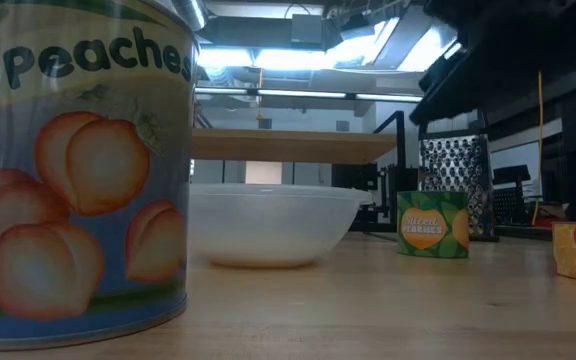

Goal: Pick and place cans onto a shelf
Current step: Put the canned peaches on the shelf

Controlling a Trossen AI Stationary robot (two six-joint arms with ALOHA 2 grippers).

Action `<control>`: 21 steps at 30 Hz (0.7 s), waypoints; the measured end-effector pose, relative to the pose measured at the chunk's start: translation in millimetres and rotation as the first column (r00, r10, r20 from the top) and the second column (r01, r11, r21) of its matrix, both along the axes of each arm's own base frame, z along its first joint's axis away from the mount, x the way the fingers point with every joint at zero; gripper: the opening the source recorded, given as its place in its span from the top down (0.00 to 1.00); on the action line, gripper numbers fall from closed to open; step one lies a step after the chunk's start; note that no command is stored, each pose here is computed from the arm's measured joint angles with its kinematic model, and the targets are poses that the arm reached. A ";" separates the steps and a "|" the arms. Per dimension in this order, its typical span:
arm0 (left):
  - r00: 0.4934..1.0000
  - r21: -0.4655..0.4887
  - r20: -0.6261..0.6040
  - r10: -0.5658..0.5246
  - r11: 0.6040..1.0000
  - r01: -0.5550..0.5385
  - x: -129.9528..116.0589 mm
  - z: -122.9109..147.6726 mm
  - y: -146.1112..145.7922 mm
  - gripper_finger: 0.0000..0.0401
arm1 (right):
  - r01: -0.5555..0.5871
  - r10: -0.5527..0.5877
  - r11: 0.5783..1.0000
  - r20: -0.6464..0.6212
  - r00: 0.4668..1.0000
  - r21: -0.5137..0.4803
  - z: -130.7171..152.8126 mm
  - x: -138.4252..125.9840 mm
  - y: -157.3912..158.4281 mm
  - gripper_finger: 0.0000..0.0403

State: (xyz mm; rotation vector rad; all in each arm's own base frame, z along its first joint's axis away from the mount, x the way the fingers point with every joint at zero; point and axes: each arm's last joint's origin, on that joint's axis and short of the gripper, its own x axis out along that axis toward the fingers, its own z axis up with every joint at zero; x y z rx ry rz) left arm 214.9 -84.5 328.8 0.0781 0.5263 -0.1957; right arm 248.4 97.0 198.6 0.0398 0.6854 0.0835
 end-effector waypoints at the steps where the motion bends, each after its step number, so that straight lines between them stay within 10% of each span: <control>1: 1.000 0.000 0.000 0.000 1.000 0.000 0.0 0.0 0.0 0.80 | 0.015 -0.015 1.000 -0.008 1.000 -0.003 -2.4 0.9 0.0 0.61; 21: 1.000 0.000 0.000 0.000 1.000 0.000 0.1 0.0 0.2 0.80 | 0.183 -0.189 0.982 -0.145 0.971 -0.054 -39.0 7.5 -0.6 0.61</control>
